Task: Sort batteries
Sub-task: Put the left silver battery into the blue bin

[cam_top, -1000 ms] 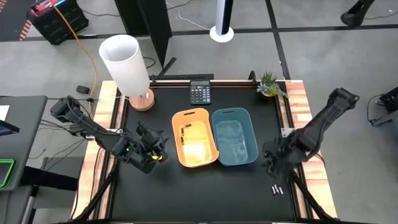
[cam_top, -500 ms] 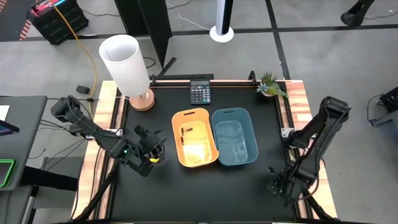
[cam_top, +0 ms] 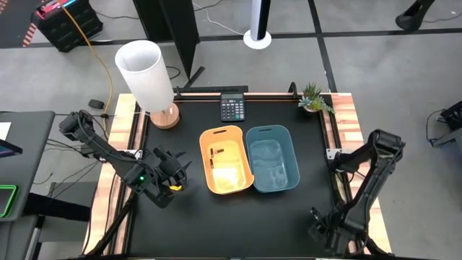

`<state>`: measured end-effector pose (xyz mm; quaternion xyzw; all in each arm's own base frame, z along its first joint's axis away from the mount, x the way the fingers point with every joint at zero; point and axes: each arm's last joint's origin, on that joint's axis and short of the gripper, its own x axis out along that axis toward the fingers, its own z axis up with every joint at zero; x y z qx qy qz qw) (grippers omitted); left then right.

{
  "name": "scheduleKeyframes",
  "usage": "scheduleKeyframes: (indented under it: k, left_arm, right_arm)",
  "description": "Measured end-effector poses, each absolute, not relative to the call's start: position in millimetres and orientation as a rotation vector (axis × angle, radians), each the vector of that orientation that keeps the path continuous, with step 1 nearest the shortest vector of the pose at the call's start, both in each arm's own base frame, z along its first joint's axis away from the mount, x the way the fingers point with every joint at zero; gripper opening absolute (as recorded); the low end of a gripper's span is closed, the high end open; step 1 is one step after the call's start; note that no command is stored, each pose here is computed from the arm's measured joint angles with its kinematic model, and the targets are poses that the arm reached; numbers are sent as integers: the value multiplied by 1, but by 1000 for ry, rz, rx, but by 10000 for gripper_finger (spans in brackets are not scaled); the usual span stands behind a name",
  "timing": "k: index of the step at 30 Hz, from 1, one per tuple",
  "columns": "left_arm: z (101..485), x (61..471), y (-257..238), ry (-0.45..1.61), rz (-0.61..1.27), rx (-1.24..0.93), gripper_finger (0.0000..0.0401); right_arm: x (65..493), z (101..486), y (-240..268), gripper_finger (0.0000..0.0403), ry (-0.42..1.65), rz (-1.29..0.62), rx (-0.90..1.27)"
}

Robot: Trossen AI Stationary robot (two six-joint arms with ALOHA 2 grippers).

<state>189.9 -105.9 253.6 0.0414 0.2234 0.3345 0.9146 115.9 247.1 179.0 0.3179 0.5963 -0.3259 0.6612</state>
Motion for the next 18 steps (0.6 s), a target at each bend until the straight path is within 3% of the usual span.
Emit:
scheduleKeyframes:
  k: [7, 18]
  left_arm:
    - [254, 190, -106, 461, 688, 88, 185]
    - [254, 190, -106, 463, 687, 103, 185]
  right_arm:
    - [129, 172, 259, 188, 1349, -757, 732]
    - [134, 163, 261, 186, 1365, -812, 723]
